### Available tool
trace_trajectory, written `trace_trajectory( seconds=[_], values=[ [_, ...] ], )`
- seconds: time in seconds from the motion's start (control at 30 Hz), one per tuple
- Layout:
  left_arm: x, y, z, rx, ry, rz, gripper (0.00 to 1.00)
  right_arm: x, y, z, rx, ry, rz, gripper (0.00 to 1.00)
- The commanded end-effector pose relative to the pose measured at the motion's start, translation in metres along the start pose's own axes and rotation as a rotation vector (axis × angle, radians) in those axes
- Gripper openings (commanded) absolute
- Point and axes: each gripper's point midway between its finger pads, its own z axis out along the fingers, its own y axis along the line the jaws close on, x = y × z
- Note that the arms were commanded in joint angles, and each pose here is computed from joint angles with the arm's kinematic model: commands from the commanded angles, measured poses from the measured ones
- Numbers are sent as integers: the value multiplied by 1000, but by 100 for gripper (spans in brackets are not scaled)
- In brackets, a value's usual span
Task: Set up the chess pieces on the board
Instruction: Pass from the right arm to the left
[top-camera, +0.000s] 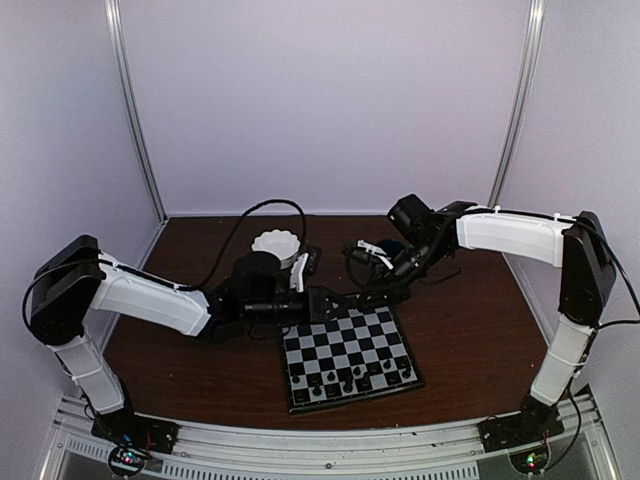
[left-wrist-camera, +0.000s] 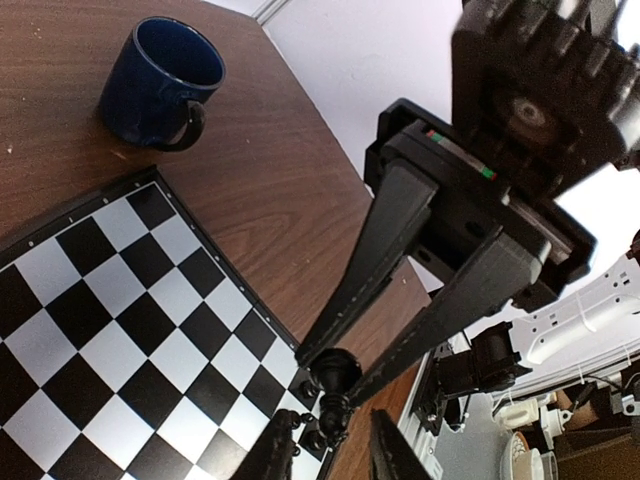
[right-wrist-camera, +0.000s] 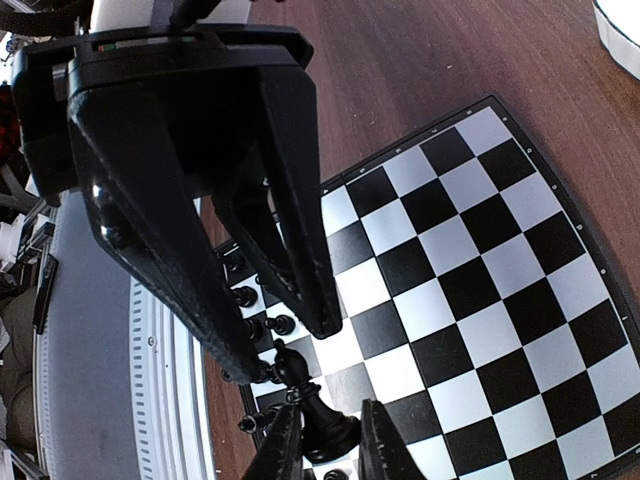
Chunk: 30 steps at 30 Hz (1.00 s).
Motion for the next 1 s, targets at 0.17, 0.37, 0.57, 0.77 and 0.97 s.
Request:
trace_trajectory(
  seconds=[0.17, 0.37, 0.57, 0.77, 0.97],
  values=[
    [-15, -18, 7, 88, -32, -2, 18, -6, 8, -6, -18, -32, -3, 10],
    [-14, -18, 9, 93, -27, -5, 14, -6, 8, -5, -20, -32, 1, 10],
    [-12, -17, 12, 96, -21, -21, 15, -7, 8, -6, -20, -36, 0, 10],
    [-13, -17, 14, 100, -20, -19, 10, -5, 7, -5, -18, -33, 3, 10],
    [-15, -23, 14, 59, 33, 53, 7, -3, -3, -35, 13, -70, 34, 19]
  ],
)
